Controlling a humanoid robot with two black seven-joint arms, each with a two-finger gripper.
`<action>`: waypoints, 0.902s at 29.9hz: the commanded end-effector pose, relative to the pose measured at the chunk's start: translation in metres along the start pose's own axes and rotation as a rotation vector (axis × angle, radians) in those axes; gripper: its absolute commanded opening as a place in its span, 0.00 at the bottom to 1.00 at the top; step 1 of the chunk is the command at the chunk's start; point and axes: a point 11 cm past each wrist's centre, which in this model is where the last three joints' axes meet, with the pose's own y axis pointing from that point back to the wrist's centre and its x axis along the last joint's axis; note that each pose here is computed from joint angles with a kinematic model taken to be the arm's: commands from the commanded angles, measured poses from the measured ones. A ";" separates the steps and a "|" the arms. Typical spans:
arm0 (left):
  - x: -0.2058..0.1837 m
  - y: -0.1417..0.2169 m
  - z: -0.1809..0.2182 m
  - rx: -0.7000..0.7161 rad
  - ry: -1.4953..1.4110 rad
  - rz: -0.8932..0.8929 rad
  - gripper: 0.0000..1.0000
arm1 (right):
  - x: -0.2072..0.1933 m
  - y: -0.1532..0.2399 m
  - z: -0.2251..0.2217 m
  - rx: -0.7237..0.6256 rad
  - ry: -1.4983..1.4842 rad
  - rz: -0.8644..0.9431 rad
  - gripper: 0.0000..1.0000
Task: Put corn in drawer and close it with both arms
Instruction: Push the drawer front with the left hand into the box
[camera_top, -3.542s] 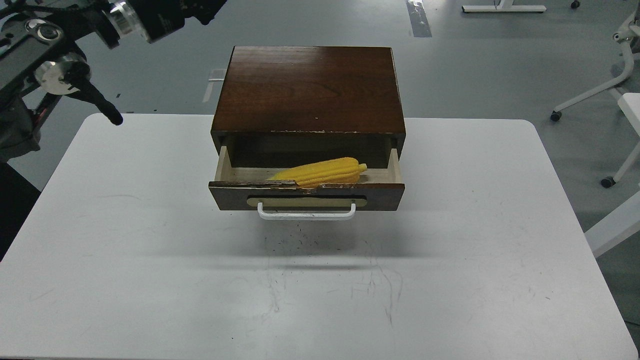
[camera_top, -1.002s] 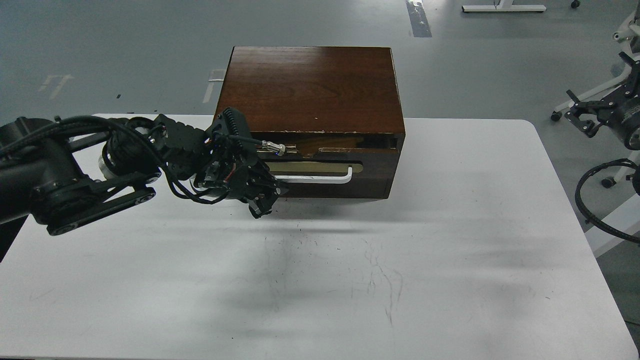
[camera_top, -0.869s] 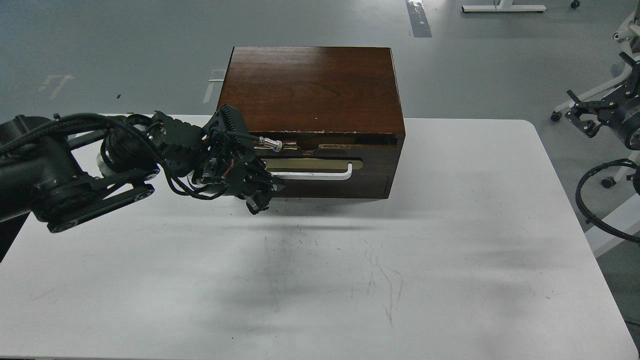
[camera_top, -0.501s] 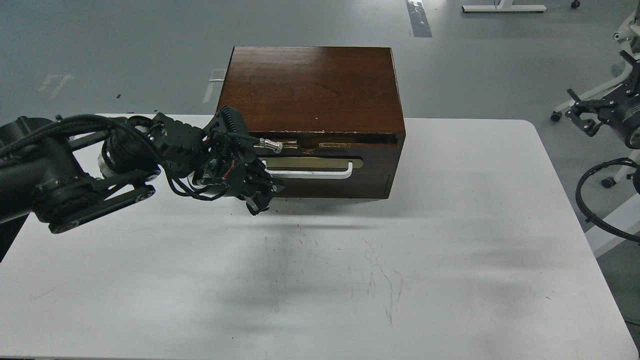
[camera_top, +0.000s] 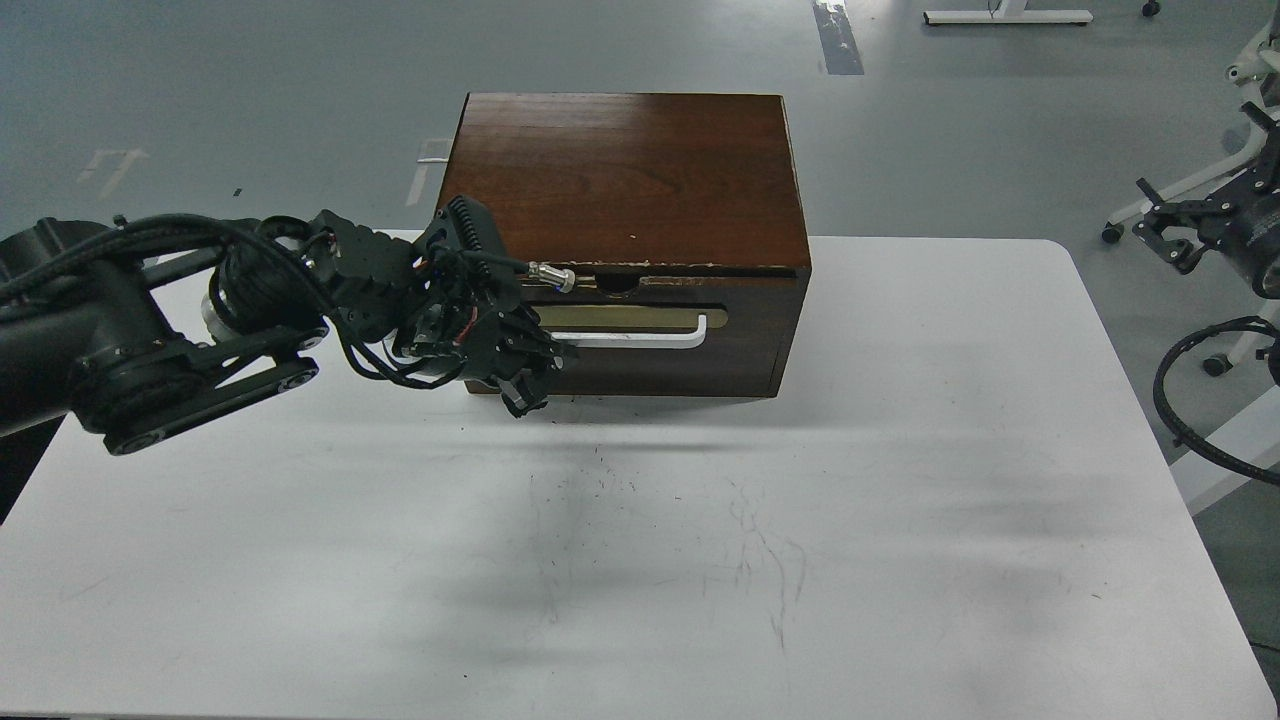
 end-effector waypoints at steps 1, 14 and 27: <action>-0.001 0.000 -0.003 0.006 0.005 -0.004 0.00 | 0.001 0.000 0.001 -0.002 0.001 0.001 1.00; -0.010 -0.002 -0.019 0.055 0.029 -0.030 0.00 | 0.002 0.001 0.000 -0.001 0.002 0.004 1.00; 0.002 -0.005 0.010 -0.033 -0.002 0.005 0.00 | 0.004 0.003 -0.001 0.000 0.005 0.009 1.00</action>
